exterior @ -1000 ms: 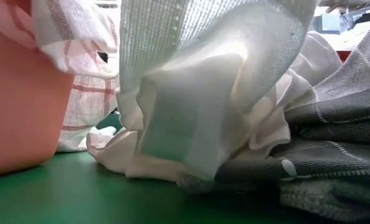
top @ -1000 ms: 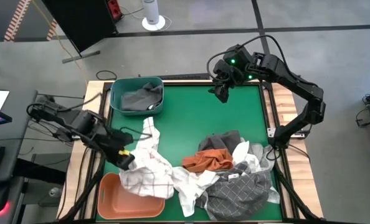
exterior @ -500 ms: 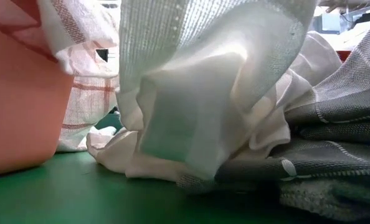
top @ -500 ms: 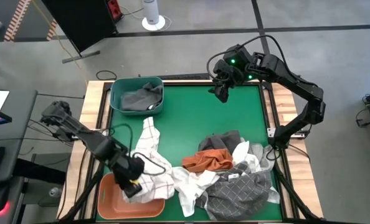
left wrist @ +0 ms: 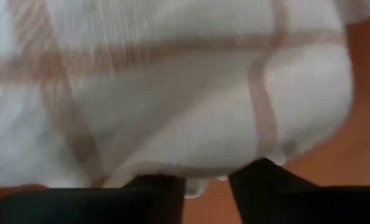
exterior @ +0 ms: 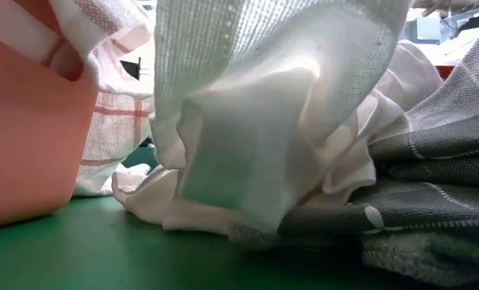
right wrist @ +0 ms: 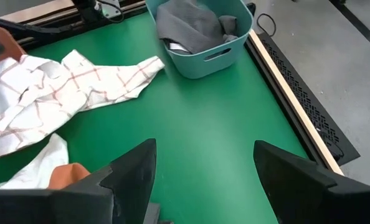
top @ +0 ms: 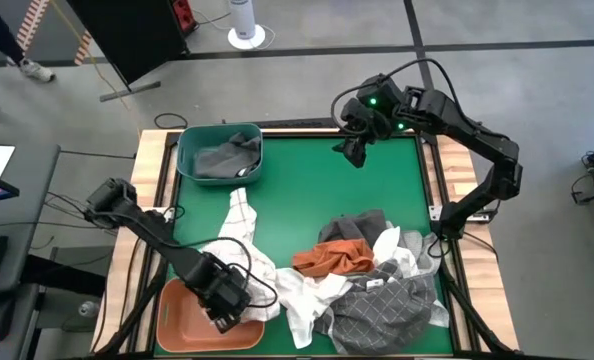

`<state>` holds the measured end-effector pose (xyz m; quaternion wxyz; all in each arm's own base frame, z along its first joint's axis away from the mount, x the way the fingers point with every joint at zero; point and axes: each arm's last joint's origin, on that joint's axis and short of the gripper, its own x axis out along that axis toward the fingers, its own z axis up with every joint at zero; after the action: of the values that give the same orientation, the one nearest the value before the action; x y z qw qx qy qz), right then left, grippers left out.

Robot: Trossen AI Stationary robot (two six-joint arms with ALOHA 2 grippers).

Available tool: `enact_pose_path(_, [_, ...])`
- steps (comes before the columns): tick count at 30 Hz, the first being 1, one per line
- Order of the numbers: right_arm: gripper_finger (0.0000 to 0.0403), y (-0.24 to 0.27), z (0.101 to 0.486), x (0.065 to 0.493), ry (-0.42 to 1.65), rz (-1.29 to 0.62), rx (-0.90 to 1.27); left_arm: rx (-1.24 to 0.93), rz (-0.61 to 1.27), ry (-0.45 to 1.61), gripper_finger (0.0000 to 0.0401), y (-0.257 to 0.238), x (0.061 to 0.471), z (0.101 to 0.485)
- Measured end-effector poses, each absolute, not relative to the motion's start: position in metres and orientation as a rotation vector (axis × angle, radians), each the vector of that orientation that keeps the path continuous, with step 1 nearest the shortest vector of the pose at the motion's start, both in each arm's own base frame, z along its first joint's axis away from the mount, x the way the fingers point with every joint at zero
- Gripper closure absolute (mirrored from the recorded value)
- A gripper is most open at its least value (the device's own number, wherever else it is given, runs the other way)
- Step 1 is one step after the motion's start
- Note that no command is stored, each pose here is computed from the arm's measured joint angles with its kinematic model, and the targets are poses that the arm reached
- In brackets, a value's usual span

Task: Sort microfiber towel by color & place in baskets
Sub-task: Put the white and orange microfiber towel into the orange bin

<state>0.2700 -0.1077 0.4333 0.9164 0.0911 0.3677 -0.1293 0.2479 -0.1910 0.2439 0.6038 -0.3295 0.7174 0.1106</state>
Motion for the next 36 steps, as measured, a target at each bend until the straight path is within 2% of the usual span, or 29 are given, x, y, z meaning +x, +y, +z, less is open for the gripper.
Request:
enact_pose_path(5, [0.0108,-0.101,0.433,0.272,0.760,-0.236,0.160,-0.761,0.244,1.720,0.0189,-0.190,0.254,0.235])
enact_pose_path(10, [0.0108,-0.097,0.433,0.274,0.764,-0.219,0.146,-0.849,0.240,1.737,0.0136,-0.180,0.249,0.251])
enact_pose_path(14, [0.0108,-0.097,0.433,0.274,0.765,-0.219,0.146,-0.946,0.202,1.659,0.0128,-0.173,0.240,0.286])
enact_pose_path(18, [0.0108,-0.098,0.433,0.273,0.764,-0.222,0.147,-1.061,0.199,1.484,0.0127,-0.159,0.223,0.330])
enact_pose_path(22, [0.0108,-0.098,0.434,0.274,0.758,-0.222,0.145,-1.158,0.340,1.257,0.0127,-0.132,0.200,0.360])
enact_pose_path(27, [0.0108,-0.099,0.435,0.275,0.736,-0.225,0.147,-1.126,0.646,1.164,0.0127,-0.094,0.195,0.357])
enact_pose_path(31, [0.0108,-0.097,0.436,0.277,0.722,-0.221,0.148,-1.073,0.819,1.135,0.0127,-0.069,0.218,0.342])
enact_pose_path(36, [0.0108,-0.096,0.436,0.275,0.731,-0.226,0.167,-0.932,0.932,1.196,0.0127,-0.047,0.253,0.313])
